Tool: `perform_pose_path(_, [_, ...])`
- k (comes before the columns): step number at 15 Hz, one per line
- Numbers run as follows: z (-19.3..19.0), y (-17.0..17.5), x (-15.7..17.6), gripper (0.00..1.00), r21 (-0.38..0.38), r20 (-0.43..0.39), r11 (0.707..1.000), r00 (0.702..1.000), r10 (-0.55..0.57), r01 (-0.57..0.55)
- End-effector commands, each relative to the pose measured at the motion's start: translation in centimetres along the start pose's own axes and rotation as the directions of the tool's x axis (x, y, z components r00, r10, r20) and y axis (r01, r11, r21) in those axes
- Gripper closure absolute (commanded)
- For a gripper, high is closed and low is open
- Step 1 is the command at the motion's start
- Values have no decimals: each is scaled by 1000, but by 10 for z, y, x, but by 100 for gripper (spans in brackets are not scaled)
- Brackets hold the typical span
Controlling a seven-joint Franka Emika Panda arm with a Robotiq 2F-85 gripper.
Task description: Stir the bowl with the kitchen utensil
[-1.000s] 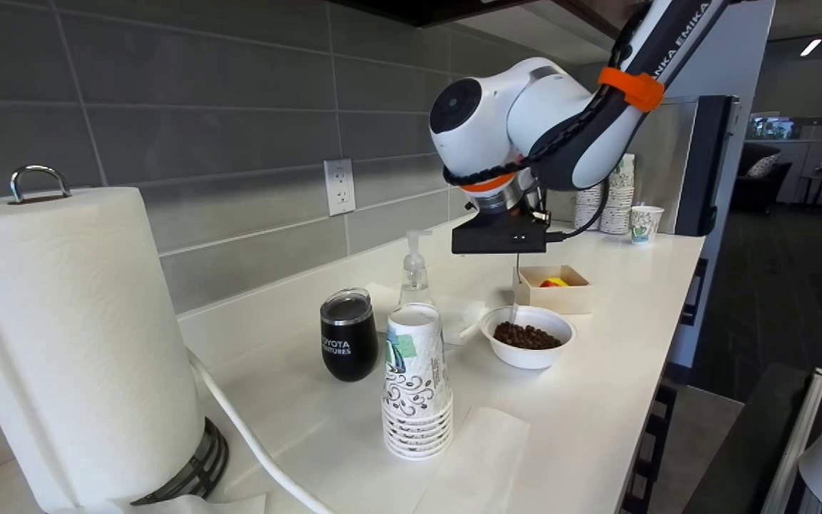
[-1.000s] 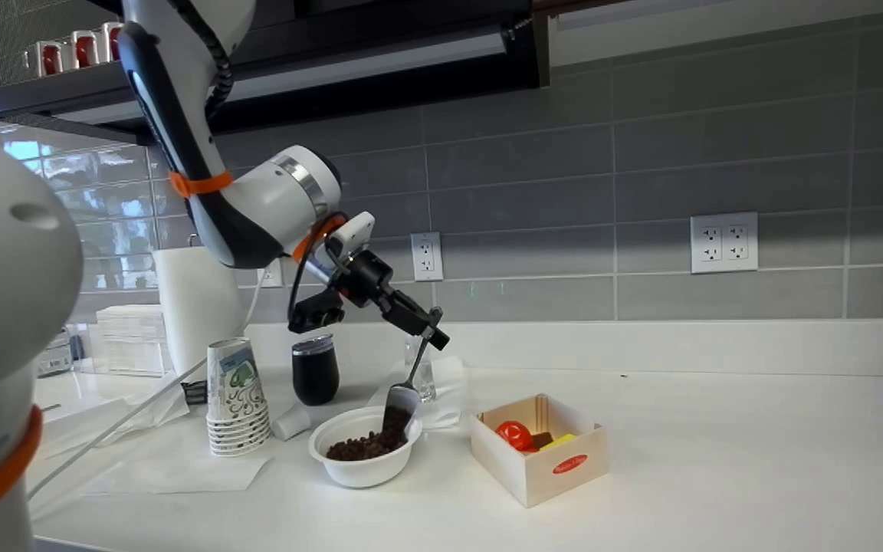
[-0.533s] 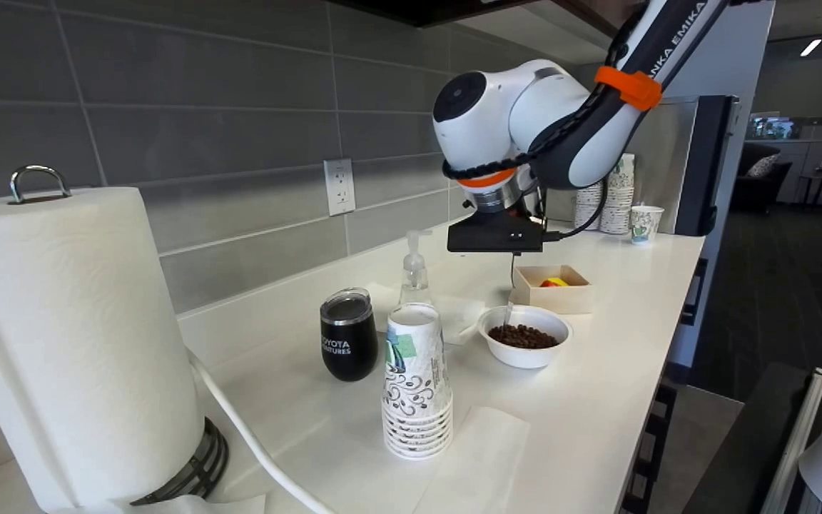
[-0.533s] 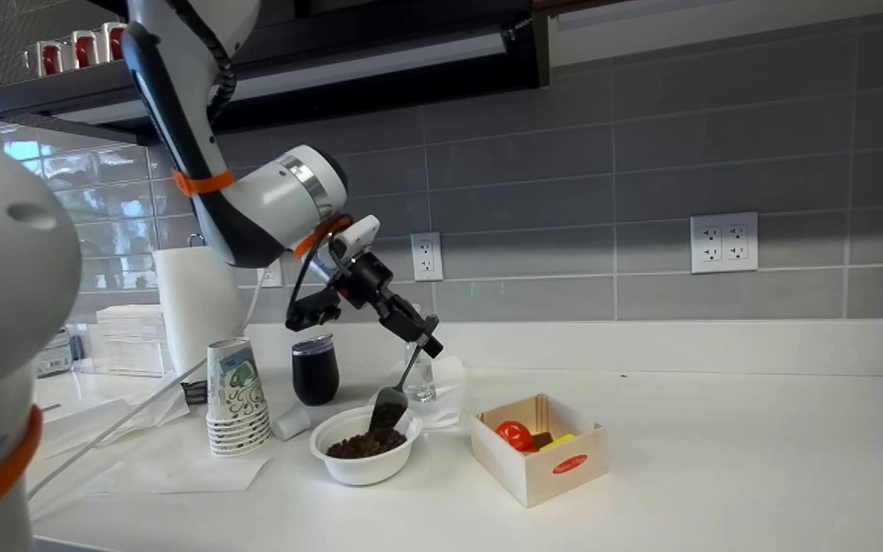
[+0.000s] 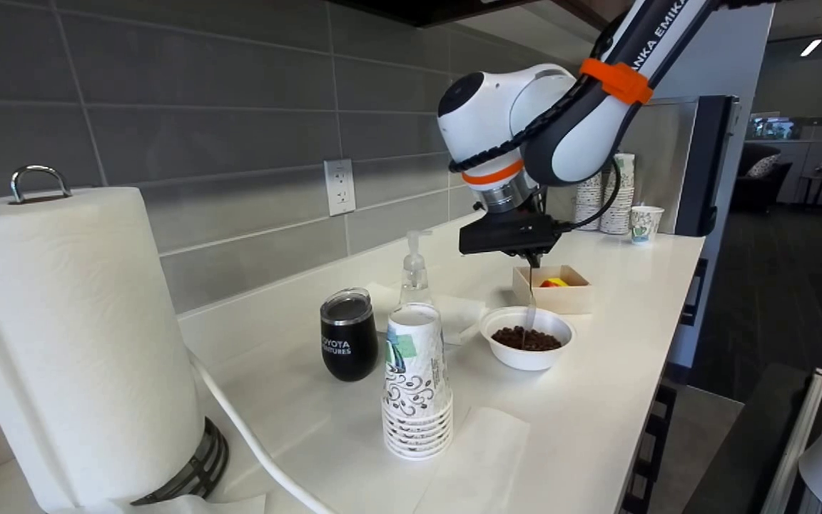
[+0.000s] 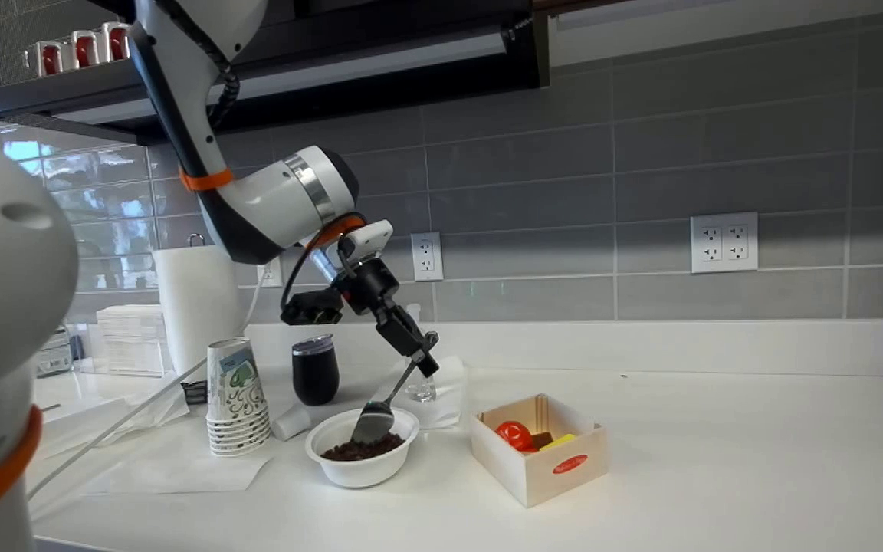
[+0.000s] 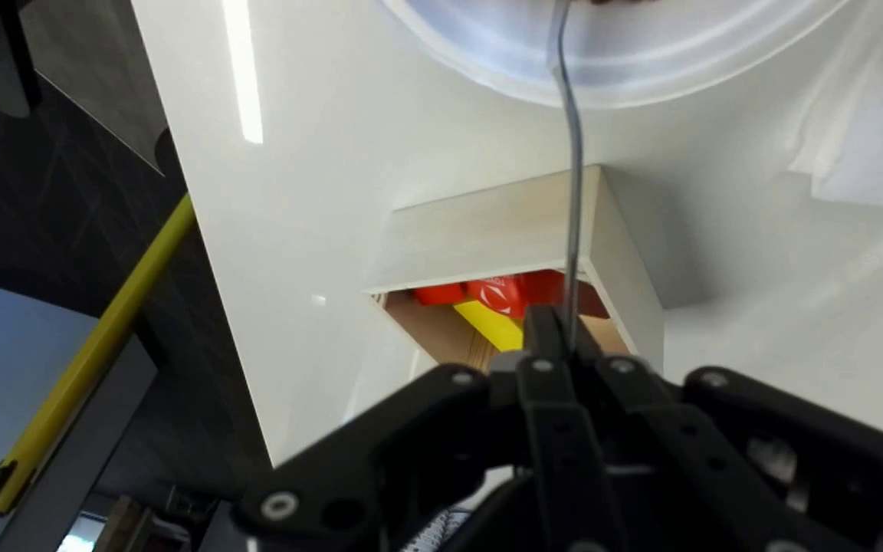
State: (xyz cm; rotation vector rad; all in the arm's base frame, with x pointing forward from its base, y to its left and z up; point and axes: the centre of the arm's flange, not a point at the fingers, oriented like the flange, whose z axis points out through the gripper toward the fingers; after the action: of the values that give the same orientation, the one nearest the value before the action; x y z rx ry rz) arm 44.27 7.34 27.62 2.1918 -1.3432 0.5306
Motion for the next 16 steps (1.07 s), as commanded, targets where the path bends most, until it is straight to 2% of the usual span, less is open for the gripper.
perform_pose_path(1, [8,6,19,99,-23,52,999,998,26,-25])
perform_pose_path(5, [26,9,37,99,-27,117,996,989,87,-85])
perform_pose_path(8, [40,7,44,99,-22,197,993,973,120,-118])
perform_pose_path(12, [53,5,46,99,-31,306,992,944,126,-122])
perform_pose_path(16, [59,4,43,99,-54,367,992,922,122,-110])
